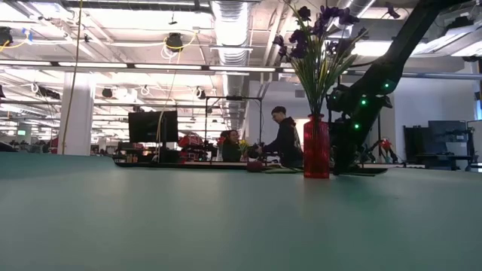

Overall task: Sort flowers into vase by color
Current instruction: Put the red flowers into the red vase

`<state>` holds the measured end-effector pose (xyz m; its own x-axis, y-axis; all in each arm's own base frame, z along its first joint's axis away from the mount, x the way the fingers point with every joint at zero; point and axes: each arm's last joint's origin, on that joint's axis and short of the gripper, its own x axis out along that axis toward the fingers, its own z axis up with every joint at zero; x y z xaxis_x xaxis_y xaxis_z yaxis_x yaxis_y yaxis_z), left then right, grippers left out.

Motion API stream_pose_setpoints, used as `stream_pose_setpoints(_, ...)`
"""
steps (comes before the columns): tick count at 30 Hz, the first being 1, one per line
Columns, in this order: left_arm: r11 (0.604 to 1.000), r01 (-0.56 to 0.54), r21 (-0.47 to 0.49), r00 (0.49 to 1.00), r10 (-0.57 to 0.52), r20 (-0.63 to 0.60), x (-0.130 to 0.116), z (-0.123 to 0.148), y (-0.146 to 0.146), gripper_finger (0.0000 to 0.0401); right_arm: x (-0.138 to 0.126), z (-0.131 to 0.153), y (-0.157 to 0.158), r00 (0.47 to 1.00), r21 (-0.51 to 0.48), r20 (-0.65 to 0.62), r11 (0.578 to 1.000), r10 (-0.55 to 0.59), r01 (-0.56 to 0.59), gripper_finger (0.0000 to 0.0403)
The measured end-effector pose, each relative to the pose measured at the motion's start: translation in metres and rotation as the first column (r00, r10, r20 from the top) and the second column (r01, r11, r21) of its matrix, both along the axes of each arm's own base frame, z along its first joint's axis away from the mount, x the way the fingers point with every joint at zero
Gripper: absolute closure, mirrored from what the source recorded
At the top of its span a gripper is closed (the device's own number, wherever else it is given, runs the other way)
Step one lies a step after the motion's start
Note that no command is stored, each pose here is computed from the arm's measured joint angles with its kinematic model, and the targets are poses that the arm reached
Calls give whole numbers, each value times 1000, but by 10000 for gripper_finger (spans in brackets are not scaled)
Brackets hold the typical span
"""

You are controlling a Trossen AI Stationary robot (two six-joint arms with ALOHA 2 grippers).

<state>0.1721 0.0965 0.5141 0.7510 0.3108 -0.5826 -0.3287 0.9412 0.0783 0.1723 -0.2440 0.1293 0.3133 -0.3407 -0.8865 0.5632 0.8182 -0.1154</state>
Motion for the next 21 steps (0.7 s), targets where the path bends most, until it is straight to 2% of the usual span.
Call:
stream_pose_setpoints(4, 1000, 7, 8, 1000, -7, -3, 0, 0, 0, 69, -5, 12, 5, 1000, -27, -27, 1000, 13, -14, 381)
stream_pose_setpoints(11, 1000, 16, 21, 1000, -16, -9, 0, 0, 0, 69, -13, 54, 14, 999, -137, 44, 990, 26, -20, 387)
stream_pose_setpoints(18, 999, 22, 27, 1000, -21, -12, 0, 0, 0, 69, -28, 98, 25, 982, -243, 185, 966, -46, 91, 385)
stream_pose_setpoints(21, 999, 23, 28, 1000, -23, -12, 0, 0, 0, 69, -38, 116, 30, 961, -283, 249, 939, -122, 193, 385)
